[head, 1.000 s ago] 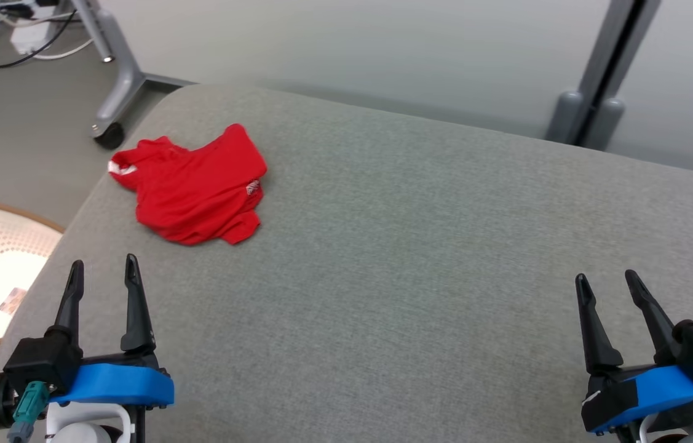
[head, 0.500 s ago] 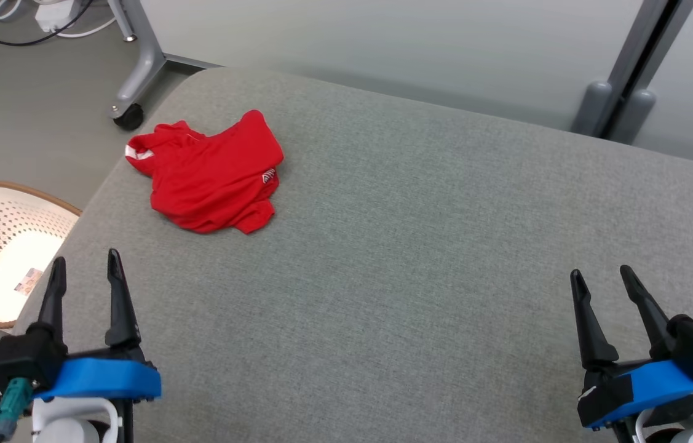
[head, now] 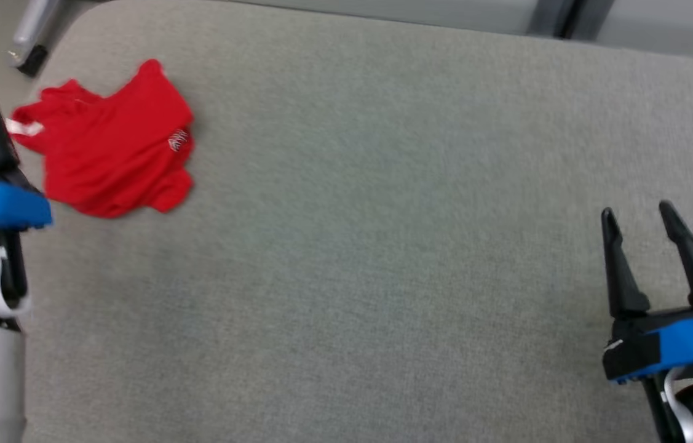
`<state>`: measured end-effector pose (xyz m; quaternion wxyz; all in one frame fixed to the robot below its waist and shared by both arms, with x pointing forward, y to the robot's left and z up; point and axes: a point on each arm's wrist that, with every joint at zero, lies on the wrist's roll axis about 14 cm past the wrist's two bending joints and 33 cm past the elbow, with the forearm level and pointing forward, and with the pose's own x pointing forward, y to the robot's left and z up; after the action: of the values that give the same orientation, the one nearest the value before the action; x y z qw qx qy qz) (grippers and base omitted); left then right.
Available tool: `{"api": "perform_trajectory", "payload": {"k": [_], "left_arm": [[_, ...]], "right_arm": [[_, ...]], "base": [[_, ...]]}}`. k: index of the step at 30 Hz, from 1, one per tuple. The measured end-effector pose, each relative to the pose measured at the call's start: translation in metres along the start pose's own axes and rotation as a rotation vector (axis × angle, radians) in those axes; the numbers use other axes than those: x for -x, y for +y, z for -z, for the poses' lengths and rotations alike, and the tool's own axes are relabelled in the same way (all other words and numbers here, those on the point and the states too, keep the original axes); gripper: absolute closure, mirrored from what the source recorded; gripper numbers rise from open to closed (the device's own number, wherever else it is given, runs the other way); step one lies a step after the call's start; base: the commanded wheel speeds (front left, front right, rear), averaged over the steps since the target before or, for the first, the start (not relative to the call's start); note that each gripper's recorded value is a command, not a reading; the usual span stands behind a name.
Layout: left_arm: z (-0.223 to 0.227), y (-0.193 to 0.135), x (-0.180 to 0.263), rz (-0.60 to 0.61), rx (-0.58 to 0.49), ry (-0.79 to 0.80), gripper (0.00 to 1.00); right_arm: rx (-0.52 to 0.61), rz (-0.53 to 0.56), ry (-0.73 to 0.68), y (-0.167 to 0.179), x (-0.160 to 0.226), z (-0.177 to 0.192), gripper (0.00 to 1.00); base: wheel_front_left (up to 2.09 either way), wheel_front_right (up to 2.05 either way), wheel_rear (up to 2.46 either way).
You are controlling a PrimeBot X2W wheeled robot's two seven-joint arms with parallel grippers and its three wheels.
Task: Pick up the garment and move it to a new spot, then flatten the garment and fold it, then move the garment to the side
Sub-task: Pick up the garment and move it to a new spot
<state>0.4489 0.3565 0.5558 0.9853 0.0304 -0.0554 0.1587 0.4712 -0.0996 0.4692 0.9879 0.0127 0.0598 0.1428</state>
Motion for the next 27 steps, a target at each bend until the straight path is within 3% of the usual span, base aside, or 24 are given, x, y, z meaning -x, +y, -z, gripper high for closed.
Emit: {"api": "perform_trajectory", "payload": {"k": [4, 10, 17, 27], "left_arm": [[0.013, -0.008, -0.030, 0.022, 0.002, 0.038, 0.00], [0.086, -0.021, -0.065, 0.050, 0.004, 0.280, 0.00], [0.165, -0.021, -0.046, 0.037, 0.014, 0.560, 0.00], [0.216, -0.024, -0.011, 0.006, 0.084, 0.847, 0.00]], "right_arm": [[0.014, 0.036, 0.009, -0.016, -0.005, 0.005, 0.00], [0.034, 0.101, 0.056, -0.044, -0.010, 0.025, 0.00], [0.045, 0.114, 0.080, -0.052, -0.014, 0.037, 0.00], [0.057, 0.114, 0.077, -0.055, -0.017, 0.034, 0.00]], "base": [[0.00, 0.00, 0.00], [0.00, 0.00, 0.00], [0.00, 0.00, 0.00], [0.00, 0.00, 0.00]]}}
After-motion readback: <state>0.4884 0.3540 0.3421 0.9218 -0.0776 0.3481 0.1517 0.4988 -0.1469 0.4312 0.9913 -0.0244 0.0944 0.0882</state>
